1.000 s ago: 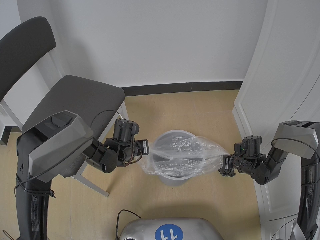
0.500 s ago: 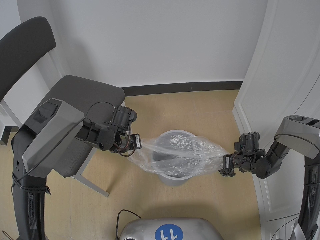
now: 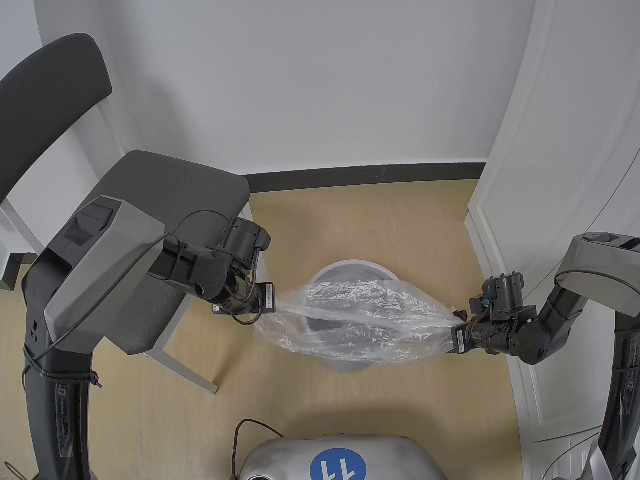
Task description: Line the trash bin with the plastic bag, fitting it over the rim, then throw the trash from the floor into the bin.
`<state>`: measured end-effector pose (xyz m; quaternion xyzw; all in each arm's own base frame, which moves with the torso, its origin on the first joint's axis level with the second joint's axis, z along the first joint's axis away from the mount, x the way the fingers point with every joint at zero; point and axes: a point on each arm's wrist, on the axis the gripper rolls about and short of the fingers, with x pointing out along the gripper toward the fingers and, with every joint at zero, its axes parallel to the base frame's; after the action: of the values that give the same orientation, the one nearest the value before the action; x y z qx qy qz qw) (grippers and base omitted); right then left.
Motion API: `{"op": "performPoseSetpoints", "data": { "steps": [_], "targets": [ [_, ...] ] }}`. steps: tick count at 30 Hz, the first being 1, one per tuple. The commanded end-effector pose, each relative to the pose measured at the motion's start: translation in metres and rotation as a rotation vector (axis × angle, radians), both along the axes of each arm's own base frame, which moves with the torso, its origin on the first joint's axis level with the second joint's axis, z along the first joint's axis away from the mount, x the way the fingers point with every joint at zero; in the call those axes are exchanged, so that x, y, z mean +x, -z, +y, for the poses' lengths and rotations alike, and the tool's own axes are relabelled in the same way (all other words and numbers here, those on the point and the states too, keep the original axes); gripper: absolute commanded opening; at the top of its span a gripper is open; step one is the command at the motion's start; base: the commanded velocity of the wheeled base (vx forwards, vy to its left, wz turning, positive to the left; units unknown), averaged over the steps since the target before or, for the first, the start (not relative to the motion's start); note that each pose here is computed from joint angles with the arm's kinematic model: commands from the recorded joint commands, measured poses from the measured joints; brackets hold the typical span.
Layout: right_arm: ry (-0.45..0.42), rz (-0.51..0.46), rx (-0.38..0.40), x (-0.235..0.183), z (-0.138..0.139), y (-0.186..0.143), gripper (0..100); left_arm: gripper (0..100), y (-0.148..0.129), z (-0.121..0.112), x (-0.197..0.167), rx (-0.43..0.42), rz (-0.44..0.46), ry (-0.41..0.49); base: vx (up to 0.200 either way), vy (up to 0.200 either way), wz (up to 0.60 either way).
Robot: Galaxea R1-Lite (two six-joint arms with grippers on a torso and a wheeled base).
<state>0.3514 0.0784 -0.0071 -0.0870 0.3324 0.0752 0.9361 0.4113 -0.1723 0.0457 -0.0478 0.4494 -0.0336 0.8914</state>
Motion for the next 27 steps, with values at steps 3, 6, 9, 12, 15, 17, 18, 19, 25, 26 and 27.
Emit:
{"op": "performPoseSetpoints", "data": {
  "steps": [3, 6, 9, 12, 15, 17, 18, 19, 25, 26, 27],
  "targets": [
    [-0.023, 0.027, -0.031, -0.009, -0.001, 0.004, 0, 0, 0.010, 0.001, -0.003, 0.034, 0.035, 0.027, 0.000, 0.000, 0.00],
    [-0.038, 0.032, -0.048, -0.012, -0.001, 0.003, 0, 0, 0.013, 0.003, -0.006, 0.053, 0.049, 0.046, 0.000, 0.000, 0.00],
    [-0.054, 0.043, -0.056, -0.016, 0.000, 0.004, 0, 0, 0.013, 0.004, -0.008, 0.062, 0.054, 0.055, 0.000, 0.000, 0.00],
    [-0.070, 0.040, -0.067, -0.019, 0.000, 0.001, 0, 0, 0.012, 0.009, -0.009, 0.075, 0.058, 0.062, 0.000, 0.000, 0.00],
    [-0.076, 0.028, -0.067, -0.022, -0.001, -0.006, 0, 0, 0.007, 0.012, -0.011, 0.071, 0.055, 0.073, 0.000, 0.000, 0.00],
    [-0.077, 0.022, -0.065, -0.025, -0.002, -0.011, 0, 0, 0.003, 0.014, -0.014, 0.066, 0.059, 0.089, 0.000, 0.000, 0.00],
    [-0.078, 0.022, -0.066, -0.026, -0.002, -0.014, 0, 0, 0.001, 0.016, -0.015, 0.065, 0.059, 0.095, 0.000, 0.000, 0.00],
    [-0.082, 0.032, -0.070, -0.028, -0.002, -0.018, 0, 0, -0.002, 0.018, -0.017, 0.066, 0.058, 0.106, 0.000, 0.000, 0.00],
    [-0.105, 0.081, -0.067, -0.034, -0.003, -0.022, 0, 0, -0.002, 0.022, -0.023, 0.083, 0.073, 0.140, 0.000, 0.000, 0.00],
    [-0.113, 0.087, -0.067, -0.034, -0.003, -0.020, 0, 0, 0.000, 0.022, -0.023, 0.085, 0.076, 0.147, 0.000, 0.000, 0.00],
    [-0.118, 0.092, -0.068, -0.033, -0.004, -0.019, 0, 0, 0.001, 0.022, -0.023, 0.090, 0.081, 0.153, 0.000, 0.000, 0.00]
  ]
}}
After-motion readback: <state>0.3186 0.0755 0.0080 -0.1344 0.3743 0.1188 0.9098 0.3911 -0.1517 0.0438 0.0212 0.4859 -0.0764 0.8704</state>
